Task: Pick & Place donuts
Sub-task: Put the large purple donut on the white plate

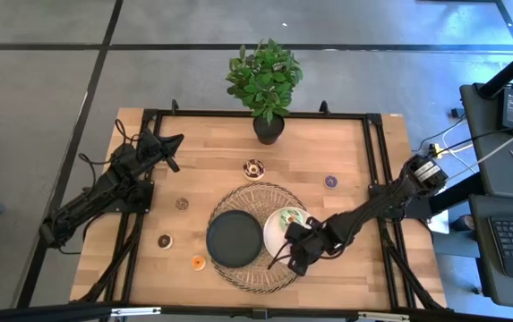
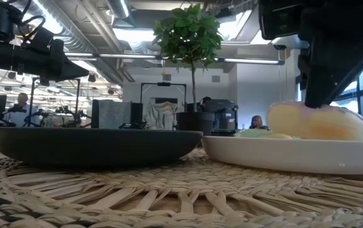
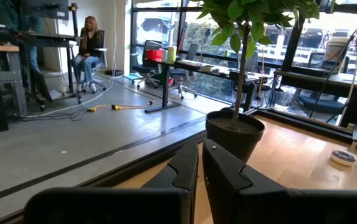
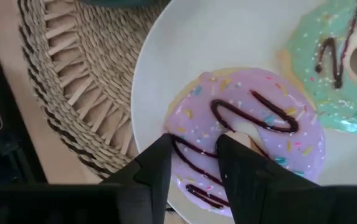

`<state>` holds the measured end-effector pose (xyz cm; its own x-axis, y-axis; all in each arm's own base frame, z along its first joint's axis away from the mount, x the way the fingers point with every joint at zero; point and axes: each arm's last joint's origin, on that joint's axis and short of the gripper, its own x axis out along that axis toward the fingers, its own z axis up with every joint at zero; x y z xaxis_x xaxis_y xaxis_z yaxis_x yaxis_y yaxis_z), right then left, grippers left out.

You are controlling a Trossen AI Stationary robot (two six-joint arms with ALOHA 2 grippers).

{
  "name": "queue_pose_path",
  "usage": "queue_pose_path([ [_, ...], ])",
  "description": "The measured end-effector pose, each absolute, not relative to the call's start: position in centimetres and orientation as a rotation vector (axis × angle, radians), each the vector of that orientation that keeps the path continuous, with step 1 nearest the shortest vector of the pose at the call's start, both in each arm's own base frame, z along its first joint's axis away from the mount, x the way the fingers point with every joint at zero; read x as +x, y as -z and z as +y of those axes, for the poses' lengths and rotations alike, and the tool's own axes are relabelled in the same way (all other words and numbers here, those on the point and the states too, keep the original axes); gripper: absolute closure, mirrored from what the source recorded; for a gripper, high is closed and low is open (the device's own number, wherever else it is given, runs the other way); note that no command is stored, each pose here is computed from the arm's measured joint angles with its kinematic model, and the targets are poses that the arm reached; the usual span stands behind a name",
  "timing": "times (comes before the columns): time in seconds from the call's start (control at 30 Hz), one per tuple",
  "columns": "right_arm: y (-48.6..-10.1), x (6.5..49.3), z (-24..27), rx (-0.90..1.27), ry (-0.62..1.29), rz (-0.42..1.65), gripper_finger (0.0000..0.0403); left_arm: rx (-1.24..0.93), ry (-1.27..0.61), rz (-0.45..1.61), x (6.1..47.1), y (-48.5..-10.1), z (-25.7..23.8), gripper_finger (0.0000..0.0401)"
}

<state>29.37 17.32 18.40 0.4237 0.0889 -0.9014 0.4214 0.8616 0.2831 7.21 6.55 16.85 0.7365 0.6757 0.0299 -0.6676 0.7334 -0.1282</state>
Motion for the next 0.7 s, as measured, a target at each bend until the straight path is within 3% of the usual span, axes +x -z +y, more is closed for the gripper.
queue_pose_path([
  [0.7, -17.59, 29.71, 17.39, 0.522, 0.201, 1.162, 0.0271, -0.111, -0.739, -0.077, 7.21, -16.86, 6.54, 0.0381],
])
